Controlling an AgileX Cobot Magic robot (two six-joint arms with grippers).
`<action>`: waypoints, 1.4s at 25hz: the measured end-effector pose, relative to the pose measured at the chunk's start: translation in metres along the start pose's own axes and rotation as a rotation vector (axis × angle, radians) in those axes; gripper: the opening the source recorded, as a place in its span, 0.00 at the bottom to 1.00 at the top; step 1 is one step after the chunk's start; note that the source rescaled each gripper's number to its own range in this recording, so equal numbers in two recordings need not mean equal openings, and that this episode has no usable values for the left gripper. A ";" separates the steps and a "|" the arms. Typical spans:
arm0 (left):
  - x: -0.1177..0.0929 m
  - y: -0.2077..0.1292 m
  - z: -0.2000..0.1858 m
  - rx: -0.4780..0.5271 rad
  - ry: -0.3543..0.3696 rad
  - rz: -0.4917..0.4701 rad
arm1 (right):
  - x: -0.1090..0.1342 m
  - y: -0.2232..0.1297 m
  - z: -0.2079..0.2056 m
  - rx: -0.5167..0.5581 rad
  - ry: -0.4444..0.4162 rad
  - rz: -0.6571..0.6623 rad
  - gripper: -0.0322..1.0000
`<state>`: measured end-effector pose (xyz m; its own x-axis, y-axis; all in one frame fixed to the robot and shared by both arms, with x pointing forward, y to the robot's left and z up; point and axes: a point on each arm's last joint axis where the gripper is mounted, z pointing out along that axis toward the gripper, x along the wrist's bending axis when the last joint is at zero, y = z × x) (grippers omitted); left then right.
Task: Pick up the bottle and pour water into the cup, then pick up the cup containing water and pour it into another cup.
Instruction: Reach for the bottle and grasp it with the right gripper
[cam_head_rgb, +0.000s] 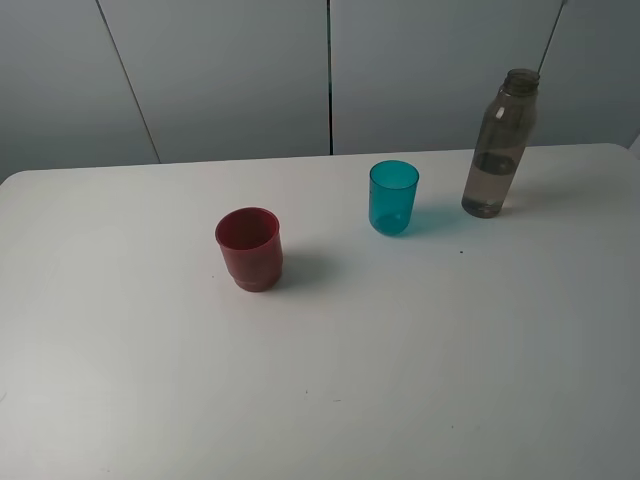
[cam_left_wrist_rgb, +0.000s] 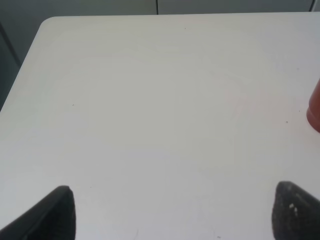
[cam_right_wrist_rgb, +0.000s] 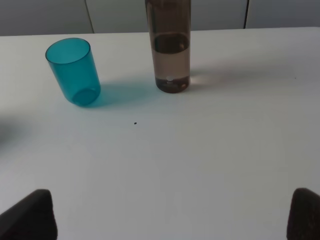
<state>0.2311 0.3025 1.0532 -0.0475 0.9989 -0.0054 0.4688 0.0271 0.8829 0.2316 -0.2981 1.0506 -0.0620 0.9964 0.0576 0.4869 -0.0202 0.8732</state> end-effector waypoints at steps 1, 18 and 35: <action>0.000 0.000 0.000 0.000 0.000 0.000 | 0.000 0.000 0.000 0.000 0.000 0.000 1.00; 0.000 0.000 0.000 0.000 0.000 0.000 | 0.000 0.000 0.000 0.000 0.000 0.000 1.00; 0.000 0.000 0.000 0.000 0.000 0.000 | 0.000 0.000 0.000 0.000 0.000 0.000 1.00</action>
<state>0.2311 0.3025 1.0532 -0.0475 0.9989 -0.0054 0.4688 0.0271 0.8829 0.2316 -0.2981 1.0506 -0.0620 0.9964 0.0576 0.4869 -0.0202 0.8732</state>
